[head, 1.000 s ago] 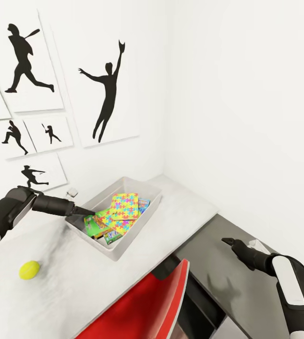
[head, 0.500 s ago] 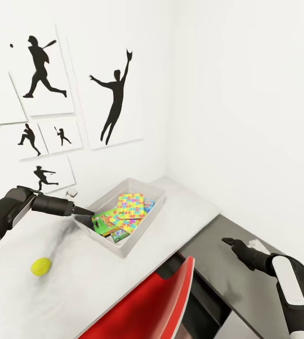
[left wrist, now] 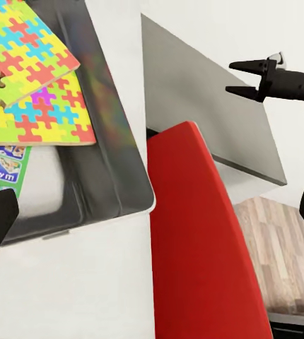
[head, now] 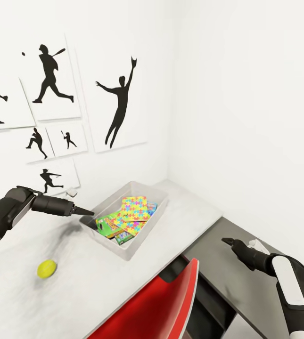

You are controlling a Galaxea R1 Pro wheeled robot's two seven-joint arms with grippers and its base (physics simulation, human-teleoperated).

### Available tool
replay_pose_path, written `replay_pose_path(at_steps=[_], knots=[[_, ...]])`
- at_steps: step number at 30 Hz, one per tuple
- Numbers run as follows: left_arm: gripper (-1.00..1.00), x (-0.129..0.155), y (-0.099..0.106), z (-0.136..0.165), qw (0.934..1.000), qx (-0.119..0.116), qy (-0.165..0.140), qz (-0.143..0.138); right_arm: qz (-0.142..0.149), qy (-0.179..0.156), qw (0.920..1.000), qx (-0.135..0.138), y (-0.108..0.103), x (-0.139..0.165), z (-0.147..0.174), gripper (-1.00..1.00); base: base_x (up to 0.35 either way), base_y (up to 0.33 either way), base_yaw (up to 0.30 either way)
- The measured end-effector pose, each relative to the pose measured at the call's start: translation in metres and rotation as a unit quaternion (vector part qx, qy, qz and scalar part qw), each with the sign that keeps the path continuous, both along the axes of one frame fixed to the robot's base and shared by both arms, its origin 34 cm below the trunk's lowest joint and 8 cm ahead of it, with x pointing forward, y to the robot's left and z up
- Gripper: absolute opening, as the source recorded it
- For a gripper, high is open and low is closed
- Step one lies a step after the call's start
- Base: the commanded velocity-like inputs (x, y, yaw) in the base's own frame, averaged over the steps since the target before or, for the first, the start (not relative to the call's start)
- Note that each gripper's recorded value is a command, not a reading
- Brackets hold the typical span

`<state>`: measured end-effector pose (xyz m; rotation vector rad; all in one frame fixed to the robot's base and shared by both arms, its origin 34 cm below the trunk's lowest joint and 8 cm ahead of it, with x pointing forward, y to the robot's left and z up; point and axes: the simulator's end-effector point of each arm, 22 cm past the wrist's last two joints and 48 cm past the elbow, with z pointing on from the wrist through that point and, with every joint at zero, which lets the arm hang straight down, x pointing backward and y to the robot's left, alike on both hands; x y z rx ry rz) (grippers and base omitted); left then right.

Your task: Put all the toys in the child's room - the three board games (two on the bed and one on the table), the two jigsaw puzzles on the table, and the tennis ball on the table - inside the toy box on the table in the child's room.

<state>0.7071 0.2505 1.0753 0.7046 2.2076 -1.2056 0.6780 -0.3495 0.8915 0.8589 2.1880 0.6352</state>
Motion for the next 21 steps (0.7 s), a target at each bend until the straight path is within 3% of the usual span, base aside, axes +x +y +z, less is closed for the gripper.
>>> replay_pose_path(at_steps=[9, 21], knots=[[1.00, -0.002, 0.000, 0.008, 1.0000, 0.001, -0.009, -0.001, -0.002, -0.008, 1.0000, -0.001, -0.002, 0.000, 0.009, 1.00, -0.003, 0.001, 0.000], [1.00, -0.003, 0.000, 0.011, 0.9999, 0.001, -0.014, -0.001, -0.002, -0.011, 0.9999, -0.001, -0.003, 0.001, 0.013, 1.00, -0.113, 0.000, 0.000]])
